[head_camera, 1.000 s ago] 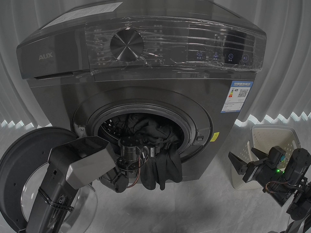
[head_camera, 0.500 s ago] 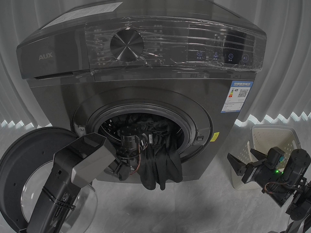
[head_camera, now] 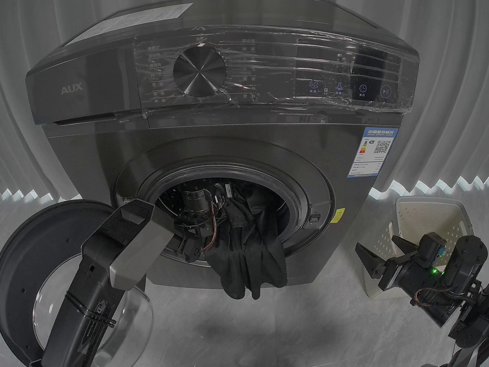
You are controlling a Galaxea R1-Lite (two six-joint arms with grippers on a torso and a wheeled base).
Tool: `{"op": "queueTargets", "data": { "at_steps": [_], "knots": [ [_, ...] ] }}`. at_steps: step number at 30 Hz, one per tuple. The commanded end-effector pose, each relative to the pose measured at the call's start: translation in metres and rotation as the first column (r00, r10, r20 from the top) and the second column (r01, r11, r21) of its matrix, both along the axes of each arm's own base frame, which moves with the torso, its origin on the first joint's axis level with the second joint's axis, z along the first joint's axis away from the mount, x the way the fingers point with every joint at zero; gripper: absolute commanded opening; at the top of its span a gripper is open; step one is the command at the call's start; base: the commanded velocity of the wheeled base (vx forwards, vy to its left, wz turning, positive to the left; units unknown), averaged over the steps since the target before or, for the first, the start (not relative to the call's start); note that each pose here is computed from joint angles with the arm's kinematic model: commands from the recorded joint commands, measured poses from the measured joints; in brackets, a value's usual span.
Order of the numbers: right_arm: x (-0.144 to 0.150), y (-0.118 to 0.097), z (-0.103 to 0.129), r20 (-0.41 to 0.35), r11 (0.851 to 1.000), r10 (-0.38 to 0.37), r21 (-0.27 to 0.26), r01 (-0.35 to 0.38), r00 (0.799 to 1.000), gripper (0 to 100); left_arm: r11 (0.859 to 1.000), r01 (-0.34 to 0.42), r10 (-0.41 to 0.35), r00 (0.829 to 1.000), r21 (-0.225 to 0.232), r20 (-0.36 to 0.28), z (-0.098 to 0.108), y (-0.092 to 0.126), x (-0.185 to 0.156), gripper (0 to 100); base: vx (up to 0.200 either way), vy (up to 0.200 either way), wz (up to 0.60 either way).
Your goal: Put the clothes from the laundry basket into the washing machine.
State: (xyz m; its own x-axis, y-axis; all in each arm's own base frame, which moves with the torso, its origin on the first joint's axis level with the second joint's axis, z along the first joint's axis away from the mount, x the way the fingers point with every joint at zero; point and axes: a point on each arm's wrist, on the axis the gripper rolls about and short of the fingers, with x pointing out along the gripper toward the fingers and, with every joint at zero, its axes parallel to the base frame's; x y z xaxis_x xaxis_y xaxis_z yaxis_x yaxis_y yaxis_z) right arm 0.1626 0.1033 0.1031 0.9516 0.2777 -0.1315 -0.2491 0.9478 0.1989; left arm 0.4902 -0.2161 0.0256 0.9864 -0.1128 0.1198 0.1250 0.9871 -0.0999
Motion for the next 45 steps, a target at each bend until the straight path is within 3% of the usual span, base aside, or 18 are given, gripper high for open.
{"op": "queueTargets", "data": {
  "at_steps": [1,7,10,15,18,30,43,44,45],
  "knots": [
    [-0.002,-0.001,-0.005,-0.022,1.0,-0.003,-0.017,0.003,1.0,100,1.0,0.005,-0.005,1.0,-0.002,0.005,-0.001,-0.002,-0.003,100,0.0,0.0,0.0],
    [0.002,-0.005,-0.007,-0.029,0.999,-0.044,-0.029,0.043,0.999,100,0.999,0.039,-0.038,0.997,0.031,-0.061,0.01,-0.006,-0.029,100,0.0,0.0,0.0],
    [0.003,-0.007,-0.008,-0.028,0.995,-0.093,-0.045,0.092,0.995,100,0.998,0.056,-0.052,0.995,0.043,-0.085,0.009,-0.009,-0.038,100,0.0,0.0,0.0],
    [0.004,-0.006,-0.01,-0.037,0.993,-0.104,-0.05,0.103,0.994,100,0.995,0.069,-0.061,0.992,0.066,-0.108,0.002,-0.011,-0.047,100,0.0,0.0,0.0],
    [0.003,-0.006,-0.011,-0.044,0.993,-0.103,-0.056,0.101,0.994,100,0.994,0.078,-0.068,0.989,0.073,-0.128,-0.004,-0.013,-0.051,100,0.0,0.0,0.0],
    [0.004,-0.004,-0.014,-0.06,0.995,-0.089,-0.059,0.086,0.994,100,0.986,0.134,-0.108,0.968,0.102,-0.227,-0.063,-0.014,-0.068,100,0.0,0.0,0.0],
    [0.003,-0.003,-0.015,-0.064,0.995,-0.089,-0.053,0.086,0.994,100,0.979,0.162,-0.12,0.949,0.126,-0.29,-0.086,-0.021,-0.074,100,0.0,0.0,0.0],
    [0.003,-0.003,-0.015,-0.064,0.995,-0.089,-0.053,0.086,0.994,100,0.979,0.161,-0.121,0.951,0.122,-0.286,-0.086,-0.022,-0.073,0,0.0,0.0,0.0],
    [0.003,-0.003,-0.015,-0.064,0.995,-0.089,-0.053,0.086,0.994,100,0.98,0.159,-0.12,0.951,0.12,-0.284,-0.088,-0.022,-0.071,0,0.0,0.0,0.0]
  ]
}}
